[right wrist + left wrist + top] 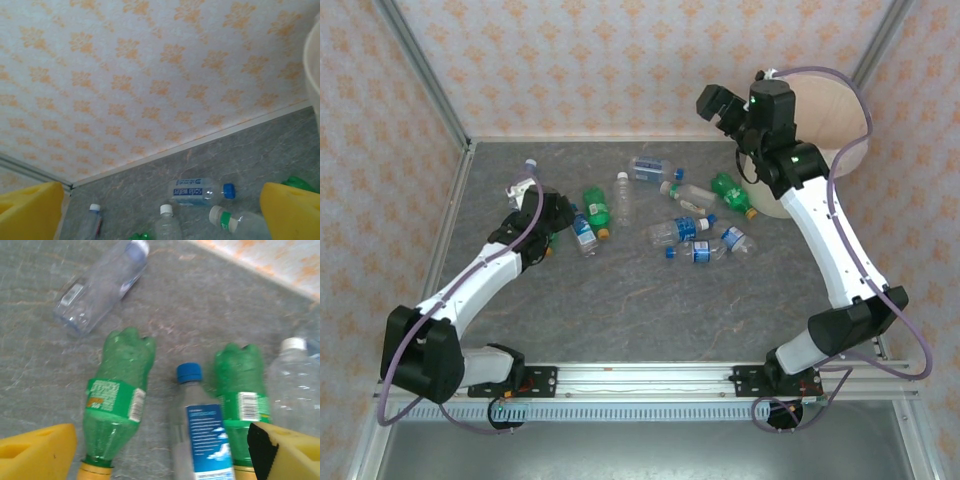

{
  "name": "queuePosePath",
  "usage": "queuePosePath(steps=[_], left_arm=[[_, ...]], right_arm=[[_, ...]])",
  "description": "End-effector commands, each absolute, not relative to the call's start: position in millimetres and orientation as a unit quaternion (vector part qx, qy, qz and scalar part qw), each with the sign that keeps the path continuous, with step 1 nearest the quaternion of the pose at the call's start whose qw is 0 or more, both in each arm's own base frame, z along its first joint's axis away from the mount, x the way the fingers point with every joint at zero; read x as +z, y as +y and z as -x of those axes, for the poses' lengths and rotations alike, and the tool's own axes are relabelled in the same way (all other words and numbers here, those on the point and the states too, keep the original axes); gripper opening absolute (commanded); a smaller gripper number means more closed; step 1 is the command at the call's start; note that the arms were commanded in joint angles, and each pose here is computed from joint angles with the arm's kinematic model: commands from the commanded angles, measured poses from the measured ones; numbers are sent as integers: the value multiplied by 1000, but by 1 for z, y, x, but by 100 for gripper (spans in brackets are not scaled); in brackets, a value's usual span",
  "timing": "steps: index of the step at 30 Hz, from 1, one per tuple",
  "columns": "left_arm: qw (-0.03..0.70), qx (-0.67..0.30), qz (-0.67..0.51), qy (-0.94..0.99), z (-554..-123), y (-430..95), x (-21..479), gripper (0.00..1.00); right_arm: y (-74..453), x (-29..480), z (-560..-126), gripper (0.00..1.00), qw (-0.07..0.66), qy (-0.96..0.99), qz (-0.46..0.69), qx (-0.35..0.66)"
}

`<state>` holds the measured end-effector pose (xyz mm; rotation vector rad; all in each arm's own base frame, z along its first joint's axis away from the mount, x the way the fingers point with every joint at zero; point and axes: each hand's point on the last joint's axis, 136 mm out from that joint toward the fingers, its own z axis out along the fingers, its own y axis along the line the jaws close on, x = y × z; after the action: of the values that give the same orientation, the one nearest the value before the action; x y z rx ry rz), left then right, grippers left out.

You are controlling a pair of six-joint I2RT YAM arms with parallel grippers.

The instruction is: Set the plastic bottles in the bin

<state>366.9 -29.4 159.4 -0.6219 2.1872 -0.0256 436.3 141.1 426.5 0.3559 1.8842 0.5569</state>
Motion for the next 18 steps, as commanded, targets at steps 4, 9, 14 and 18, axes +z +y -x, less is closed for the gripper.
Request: queuePosePath(steps=[4, 9, 14, 18], left_arm=[[342, 6, 265, 901, -353, -12, 100, 82], [299, 5, 273, 914, -346, -6, 68, 76], [286, -2, 272, 919, -347, -7, 51, 71], [280, -3, 267, 922, -349, -7, 41, 67]], right_arm=[[141, 441, -427, 100, 559, 784, -141, 231], [143, 441, -427, 100, 557, 785, -139, 234], [145, 439, -429, 100, 555, 786, -140, 233], [147, 437, -431, 100, 550, 788, -140, 237]])
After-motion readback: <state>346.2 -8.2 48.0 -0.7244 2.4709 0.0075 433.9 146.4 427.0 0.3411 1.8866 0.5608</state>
